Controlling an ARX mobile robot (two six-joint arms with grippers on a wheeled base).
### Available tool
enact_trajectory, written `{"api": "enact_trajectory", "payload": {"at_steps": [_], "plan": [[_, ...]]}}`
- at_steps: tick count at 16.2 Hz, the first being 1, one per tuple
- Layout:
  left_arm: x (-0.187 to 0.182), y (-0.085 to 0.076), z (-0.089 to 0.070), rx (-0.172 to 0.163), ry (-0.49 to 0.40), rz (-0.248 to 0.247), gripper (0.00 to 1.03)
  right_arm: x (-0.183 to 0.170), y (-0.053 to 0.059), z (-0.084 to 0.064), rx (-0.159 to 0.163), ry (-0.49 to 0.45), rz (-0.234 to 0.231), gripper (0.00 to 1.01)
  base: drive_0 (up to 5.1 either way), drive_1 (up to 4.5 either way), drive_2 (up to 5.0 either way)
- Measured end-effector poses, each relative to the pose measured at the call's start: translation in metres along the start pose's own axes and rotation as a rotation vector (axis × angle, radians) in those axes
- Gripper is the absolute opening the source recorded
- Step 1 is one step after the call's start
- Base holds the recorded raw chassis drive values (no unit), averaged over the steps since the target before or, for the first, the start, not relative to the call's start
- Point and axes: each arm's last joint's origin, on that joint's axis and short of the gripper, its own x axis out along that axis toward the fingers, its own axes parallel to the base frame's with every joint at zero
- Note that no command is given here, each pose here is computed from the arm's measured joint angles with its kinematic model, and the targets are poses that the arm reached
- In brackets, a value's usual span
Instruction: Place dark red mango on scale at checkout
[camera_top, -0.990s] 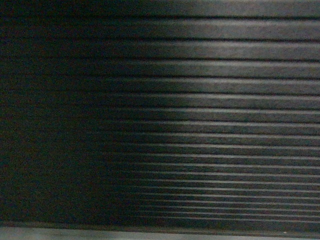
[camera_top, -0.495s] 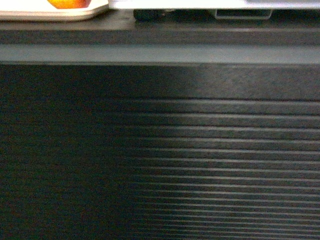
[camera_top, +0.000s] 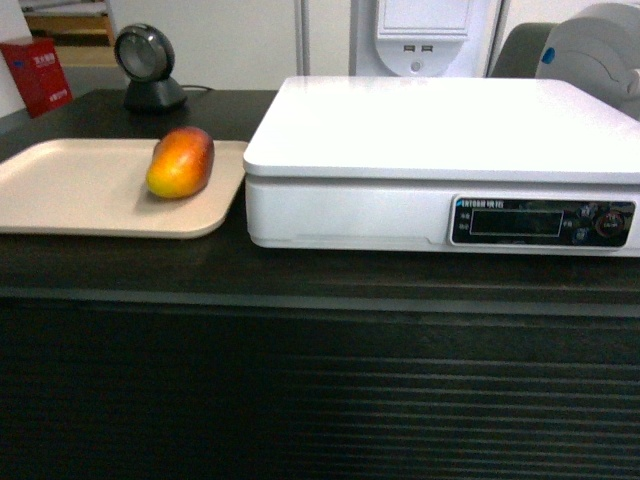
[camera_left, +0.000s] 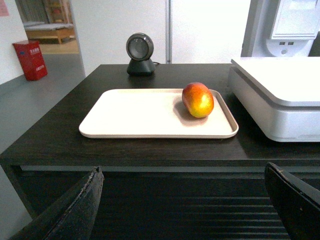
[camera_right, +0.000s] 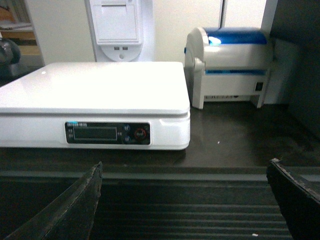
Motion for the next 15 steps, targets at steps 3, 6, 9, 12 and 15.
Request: {"api": "enact_trajectory", "payload": {"at_steps": [3, 6, 9, 12, 15], "plan": [[0.0000, 0.0000, 0.0003, 0.000, -0.003, -0.001, 0.98, 0.0000, 0.0000, 0.0004, 0.000, -0.004, -0.001, 0.98, 0.0, 0.00, 0.0], [0.0000, 0.0000, 0.0002, 0.000, -0.001, 0.000, 0.98, 0.0000, 0.0000, -0.0002, -0.001, 0.002, -0.002, 0.98, 0.0, 0.00, 0.0], [0.0000, -0.0001, 0.0001, 0.000, 0.000, -0.001, 0.98, 0.0000, 0.0000, 0.0002, -0.001, -0.002, 0.000, 0.98, 0.0, 0.00, 0.0], [0.0000, 0.0000, 0.0001, 0.000, 0.000, -0.001, 0.98, 0.0000, 0.0000, 0.0001, -0.001, -0.001, 0.000, 0.98, 0.0, 0.00, 0.0], [0.0000, 0.0000, 0.0001, 0.000, 0.000, -0.001, 0.98, 0.0000, 0.0000, 0.0001, -0.001, -0.001, 0.000, 0.98, 0.0, 0.00, 0.0]]}}
